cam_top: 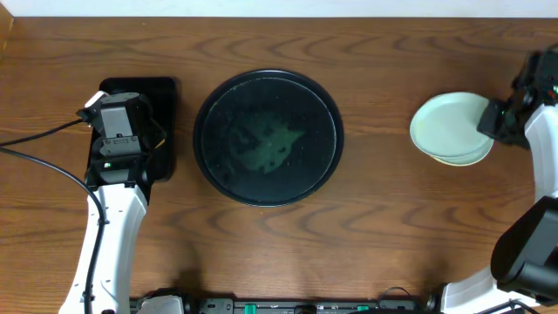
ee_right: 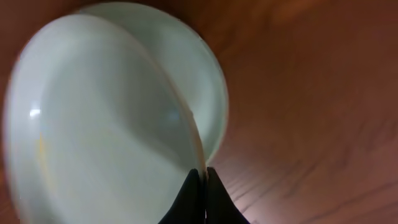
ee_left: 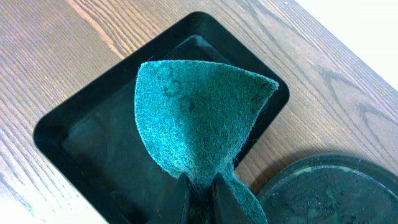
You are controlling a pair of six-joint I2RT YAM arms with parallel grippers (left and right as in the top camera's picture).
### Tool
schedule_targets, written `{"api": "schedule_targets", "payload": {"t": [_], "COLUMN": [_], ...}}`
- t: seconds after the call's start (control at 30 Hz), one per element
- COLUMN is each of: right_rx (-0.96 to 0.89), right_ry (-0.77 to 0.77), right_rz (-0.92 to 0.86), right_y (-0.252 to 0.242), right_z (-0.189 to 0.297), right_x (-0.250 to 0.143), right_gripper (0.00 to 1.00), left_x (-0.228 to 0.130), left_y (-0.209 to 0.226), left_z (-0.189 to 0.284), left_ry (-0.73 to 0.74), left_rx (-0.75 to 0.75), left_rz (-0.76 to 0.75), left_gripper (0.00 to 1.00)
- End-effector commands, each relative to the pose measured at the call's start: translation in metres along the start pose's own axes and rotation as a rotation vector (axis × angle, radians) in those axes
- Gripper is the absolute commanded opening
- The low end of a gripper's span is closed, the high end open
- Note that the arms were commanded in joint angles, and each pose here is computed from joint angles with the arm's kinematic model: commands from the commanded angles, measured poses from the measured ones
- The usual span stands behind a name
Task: Clean dirty plates on tray and stack at the side
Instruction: 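Lower the plate onto the stack at right and open the right gripper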
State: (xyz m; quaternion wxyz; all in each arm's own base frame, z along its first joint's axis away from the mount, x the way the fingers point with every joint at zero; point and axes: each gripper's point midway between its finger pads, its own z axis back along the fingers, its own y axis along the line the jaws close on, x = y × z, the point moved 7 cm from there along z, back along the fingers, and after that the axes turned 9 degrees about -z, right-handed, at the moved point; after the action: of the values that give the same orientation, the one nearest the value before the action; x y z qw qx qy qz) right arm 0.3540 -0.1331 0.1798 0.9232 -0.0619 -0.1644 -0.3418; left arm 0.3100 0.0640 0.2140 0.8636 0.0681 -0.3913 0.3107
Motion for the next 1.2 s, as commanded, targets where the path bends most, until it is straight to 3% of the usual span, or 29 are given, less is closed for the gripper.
{"api": "schedule_targets", "payload": {"t": [0.0, 0.23, 0.43, 0.53, 0.6, 0.8, 1.0, 1.17], "right_rx": [-0.093, -0.064, 0.087, 0.131, 0.139, 0.229, 0.482, 0.531], "right_ry": [-0.020, -0.012, -0.002, 0.002, 0.001, 0.029, 0.057, -0.041], "right_rz": [-0.142, -0.240, -0.213, -0.205, -0.197, -0.126, -0.095, 0.029], "right_y": [-0.024, -0.042, -0.028, -0.020, -0.017, 0.006, 0.045, 0.071], "right_z": [-0.012, -0.019, -0.019, -0.018, -0.018, -0.013, 0.024, 0.082], "right_x": [-0.003, 0.000, 0.004, 0.004, 0.004, -0.003, -0.013, -0.034], "right_gripper": [0.01, 0.01, 0.07, 0.16, 0.30, 0.35, 0.43, 0.49], "left_x": [0.001, 0.001, 0.001, 0.001, 0.001, 0.001, 0.003, 0.004], "left_y": [0.002, 0.002, 0.002, 0.002, 0.002, 0.002, 0.004, 0.020], "left_z": [0.001, 0.001, 0.001, 0.001, 0.001, 0.001, -0.007, -0.038], "left_ry": [-0.009, -0.009, -0.009, -0.009, -0.009, -0.009, -0.010, 0.011], "left_rx": [0.004, 0.004, 0.004, 0.004, 0.004, 0.004, 0.016, 0.078], "left_rz": [0.013, 0.014, 0.013, 0.013, 0.013, 0.014, 0.023, 0.060], "left_gripper": [0.07, 0.08, 0.07, 0.07, 0.07, 0.07, 0.08, 0.07]}}
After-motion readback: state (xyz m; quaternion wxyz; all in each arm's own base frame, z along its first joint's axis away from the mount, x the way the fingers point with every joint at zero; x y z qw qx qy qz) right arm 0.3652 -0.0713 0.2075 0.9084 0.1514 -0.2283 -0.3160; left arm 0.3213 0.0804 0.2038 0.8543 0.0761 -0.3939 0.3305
